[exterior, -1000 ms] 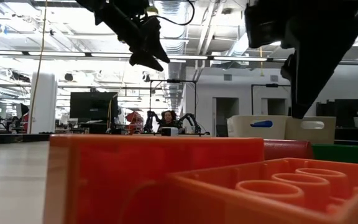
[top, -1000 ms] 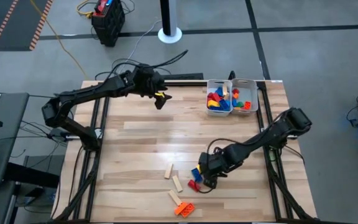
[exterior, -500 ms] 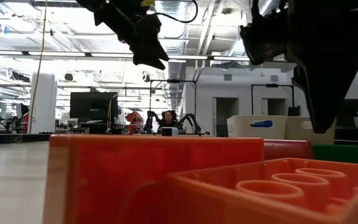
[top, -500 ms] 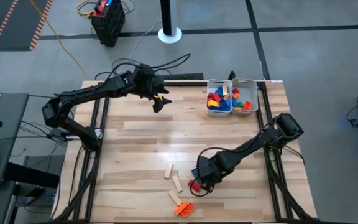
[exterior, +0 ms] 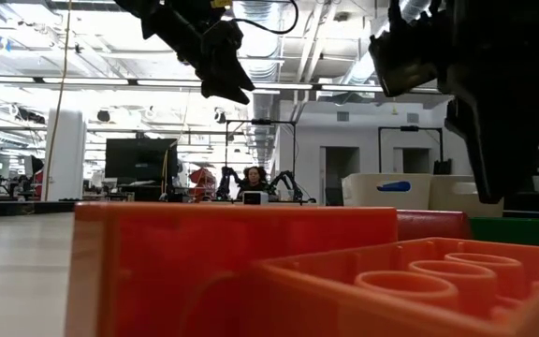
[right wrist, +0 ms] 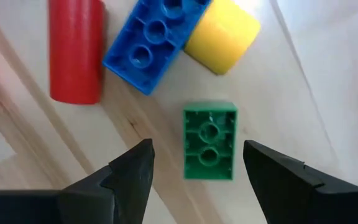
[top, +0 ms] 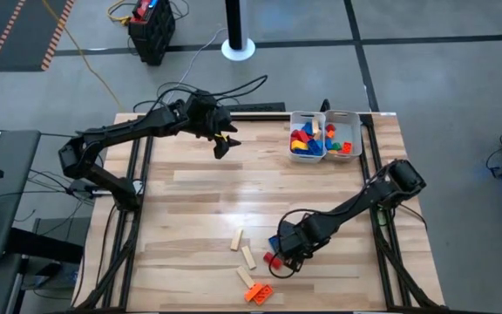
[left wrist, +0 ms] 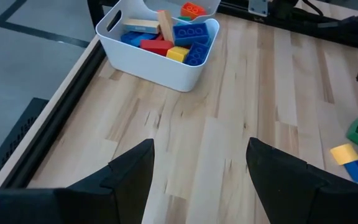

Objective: Sort blocks by size
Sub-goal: Put the small green game piece into the gray bin

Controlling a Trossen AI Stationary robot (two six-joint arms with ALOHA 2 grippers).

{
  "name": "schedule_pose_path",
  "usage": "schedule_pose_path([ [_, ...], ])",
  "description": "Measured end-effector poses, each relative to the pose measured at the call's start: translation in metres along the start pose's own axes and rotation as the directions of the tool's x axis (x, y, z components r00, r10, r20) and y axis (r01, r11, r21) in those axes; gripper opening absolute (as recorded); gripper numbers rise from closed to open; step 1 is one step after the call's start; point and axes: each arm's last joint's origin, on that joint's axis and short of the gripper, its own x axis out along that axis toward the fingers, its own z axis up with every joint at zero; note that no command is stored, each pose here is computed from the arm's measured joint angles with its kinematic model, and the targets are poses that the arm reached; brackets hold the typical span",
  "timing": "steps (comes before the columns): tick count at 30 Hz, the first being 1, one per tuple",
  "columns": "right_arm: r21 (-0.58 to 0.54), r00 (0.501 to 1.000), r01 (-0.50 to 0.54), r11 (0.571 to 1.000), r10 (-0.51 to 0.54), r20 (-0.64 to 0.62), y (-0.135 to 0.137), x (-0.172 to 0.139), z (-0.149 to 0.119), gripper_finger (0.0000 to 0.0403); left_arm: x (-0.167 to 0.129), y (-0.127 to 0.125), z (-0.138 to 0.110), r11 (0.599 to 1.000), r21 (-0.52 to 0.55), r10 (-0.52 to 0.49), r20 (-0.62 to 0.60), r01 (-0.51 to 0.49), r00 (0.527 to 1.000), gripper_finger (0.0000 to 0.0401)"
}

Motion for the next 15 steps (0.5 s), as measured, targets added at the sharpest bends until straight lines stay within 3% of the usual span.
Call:
schedule_pose_path([
  [15, 0.001, 1.0, 0.003, 1.0, -0.003, 0.021, -0.011, 0.027, -0.011, 0.0263, 0.0, 0.0, 0.0, 1.0, 0.022, 0.001, -0.001, -0.001, 1.0, 0.0245],
])
